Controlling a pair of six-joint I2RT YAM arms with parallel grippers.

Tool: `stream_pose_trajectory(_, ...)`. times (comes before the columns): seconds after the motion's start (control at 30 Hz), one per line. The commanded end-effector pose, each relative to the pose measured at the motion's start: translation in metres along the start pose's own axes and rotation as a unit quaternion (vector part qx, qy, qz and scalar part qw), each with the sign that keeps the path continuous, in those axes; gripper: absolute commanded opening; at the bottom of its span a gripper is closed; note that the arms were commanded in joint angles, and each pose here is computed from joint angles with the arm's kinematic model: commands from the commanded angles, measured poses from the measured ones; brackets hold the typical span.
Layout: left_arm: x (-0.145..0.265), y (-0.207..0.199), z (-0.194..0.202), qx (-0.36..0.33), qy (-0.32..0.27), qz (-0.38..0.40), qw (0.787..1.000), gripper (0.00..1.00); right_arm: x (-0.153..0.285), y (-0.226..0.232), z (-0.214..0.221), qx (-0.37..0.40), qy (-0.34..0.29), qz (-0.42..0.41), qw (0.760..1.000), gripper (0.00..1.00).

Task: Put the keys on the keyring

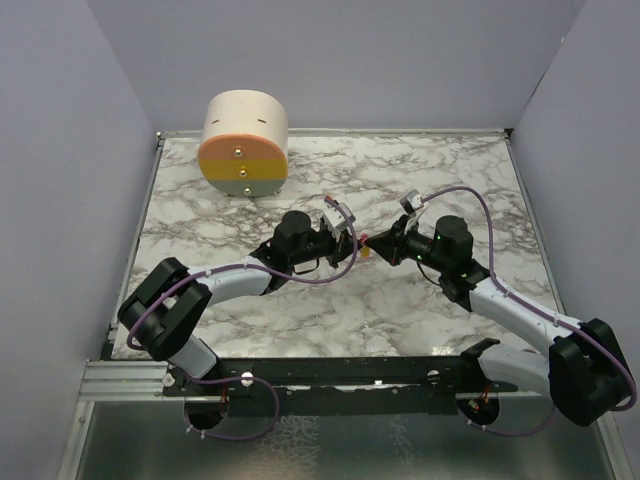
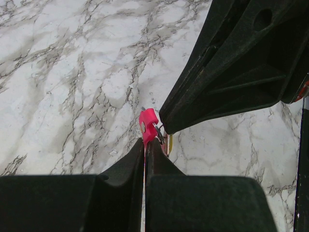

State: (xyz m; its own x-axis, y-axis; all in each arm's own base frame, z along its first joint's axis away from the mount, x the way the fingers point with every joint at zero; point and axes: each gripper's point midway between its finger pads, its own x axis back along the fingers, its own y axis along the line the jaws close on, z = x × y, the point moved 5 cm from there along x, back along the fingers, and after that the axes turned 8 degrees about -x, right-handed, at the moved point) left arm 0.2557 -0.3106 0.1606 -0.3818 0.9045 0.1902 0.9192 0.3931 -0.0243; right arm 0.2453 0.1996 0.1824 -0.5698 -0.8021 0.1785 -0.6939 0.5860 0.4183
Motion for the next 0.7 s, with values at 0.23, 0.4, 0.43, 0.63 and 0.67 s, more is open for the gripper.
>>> stream_pose_trajectory(0.23,-0.0002,0.0027,-0.0191,-0.012,-0.025,-0.010,1.000,0.00,0.0028,0.0019,0.0024,0.006,0.001,0.000,1.000,0.01)
stream_pose_trajectory(0.4,0.0012,0.0040,-0.0198,-0.012,-0.026,-0.015,0.999,0.00,0.0034,0.0016,0.0036,0.005,0.002,0.001,1.000,0.01)
stream_pose_trajectory(0.43,0.0011,0.0038,-0.0200,-0.013,-0.026,-0.015,0.999,0.00,0.0036,0.0010,0.0038,0.005,0.002,0.003,1.000,0.01)
stream_pose_trajectory(0.63,0.0016,0.0027,-0.0203,-0.013,-0.027,-0.012,0.999,0.00,0.0039,0.0006,0.0037,0.006,0.001,0.006,1.000,0.01)
stream_pose_trajectory(0.67,0.0017,0.0026,-0.0202,-0.013,-0.027,-0.011,0.999,0.00,0.0038,0.0002,0.0031,0.006,0.000,0.007,1.000,0.01)
